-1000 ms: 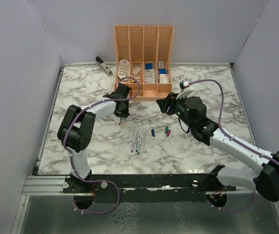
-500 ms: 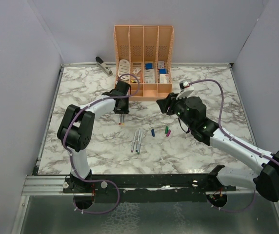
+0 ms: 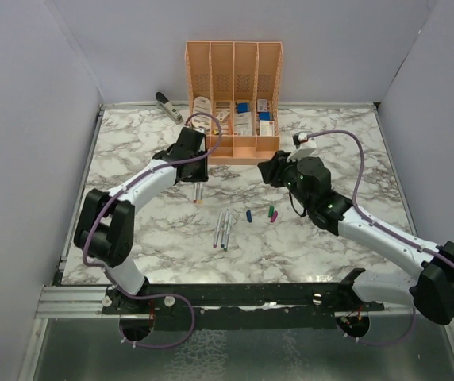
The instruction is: Insert the pens into the pen caps
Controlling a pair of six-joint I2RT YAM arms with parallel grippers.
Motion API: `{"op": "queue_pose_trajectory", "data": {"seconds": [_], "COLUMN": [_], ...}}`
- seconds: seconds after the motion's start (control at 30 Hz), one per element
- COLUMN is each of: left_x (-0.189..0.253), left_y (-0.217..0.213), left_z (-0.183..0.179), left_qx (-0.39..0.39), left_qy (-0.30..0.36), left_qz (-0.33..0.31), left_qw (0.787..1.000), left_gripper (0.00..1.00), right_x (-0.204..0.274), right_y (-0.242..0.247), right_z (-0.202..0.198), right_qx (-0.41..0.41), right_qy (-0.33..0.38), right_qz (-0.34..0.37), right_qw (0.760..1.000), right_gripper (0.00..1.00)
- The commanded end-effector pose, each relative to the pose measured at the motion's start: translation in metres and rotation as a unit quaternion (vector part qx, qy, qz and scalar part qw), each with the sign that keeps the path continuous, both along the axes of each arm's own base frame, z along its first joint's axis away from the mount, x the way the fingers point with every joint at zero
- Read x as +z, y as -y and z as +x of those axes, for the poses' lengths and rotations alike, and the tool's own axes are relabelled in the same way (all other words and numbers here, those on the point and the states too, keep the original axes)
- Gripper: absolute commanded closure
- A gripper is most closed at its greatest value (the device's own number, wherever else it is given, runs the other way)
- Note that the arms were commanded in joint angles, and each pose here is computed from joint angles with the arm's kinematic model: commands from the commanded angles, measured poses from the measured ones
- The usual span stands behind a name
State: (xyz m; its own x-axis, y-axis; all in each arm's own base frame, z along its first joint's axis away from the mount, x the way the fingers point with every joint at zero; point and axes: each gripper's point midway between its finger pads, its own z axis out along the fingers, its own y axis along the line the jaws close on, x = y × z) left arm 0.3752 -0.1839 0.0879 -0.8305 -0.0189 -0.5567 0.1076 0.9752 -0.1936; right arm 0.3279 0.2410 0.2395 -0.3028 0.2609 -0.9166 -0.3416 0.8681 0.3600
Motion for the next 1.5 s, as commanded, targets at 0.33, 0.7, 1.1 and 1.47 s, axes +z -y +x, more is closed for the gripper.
{"op": "queue_pose_trajectory", "data": {"seconds": [0.33, 0.7, 1.1, 1.47], "left_x": [0.010, -0.015, -0.032, -0.042], "left_y": [0.026, 0.038, 0.045, 0.039], "left_z": [-0.107, -0.151, -0.159, -0.155], "left_qx": [-0.110, -0.135, -0.143, -0.125], "left_qy": [-0.031, -0.080, -0.118, -0.141], "left_qz": [-0.043, -0.023, -0.001, 0.050], "left_qw": [0.993, 0.987, 0.983, 0.981], "left_gripper": [0.73, 0.73, 0.52, 0.53], "right_x": [-0.057, -0.089, -0.085, -0.083], "right_y": [0.023, 0.042, 0.057, 0.062], "right_z": [0.006, 0.003, -0.003, -0.005], "right_qx": [-0.050, -0.066, -0.081, -0.088], "right_qy": [-0.101, -0.161, -0.144, -0.139], "right_qz": [0.036, 0.041, 0.025, 0.017], "right_qw": [0.993, 0.984, 0.986, 0.986], "right_gripper": [0.01, 0.05, 0.07, 0.07]}}
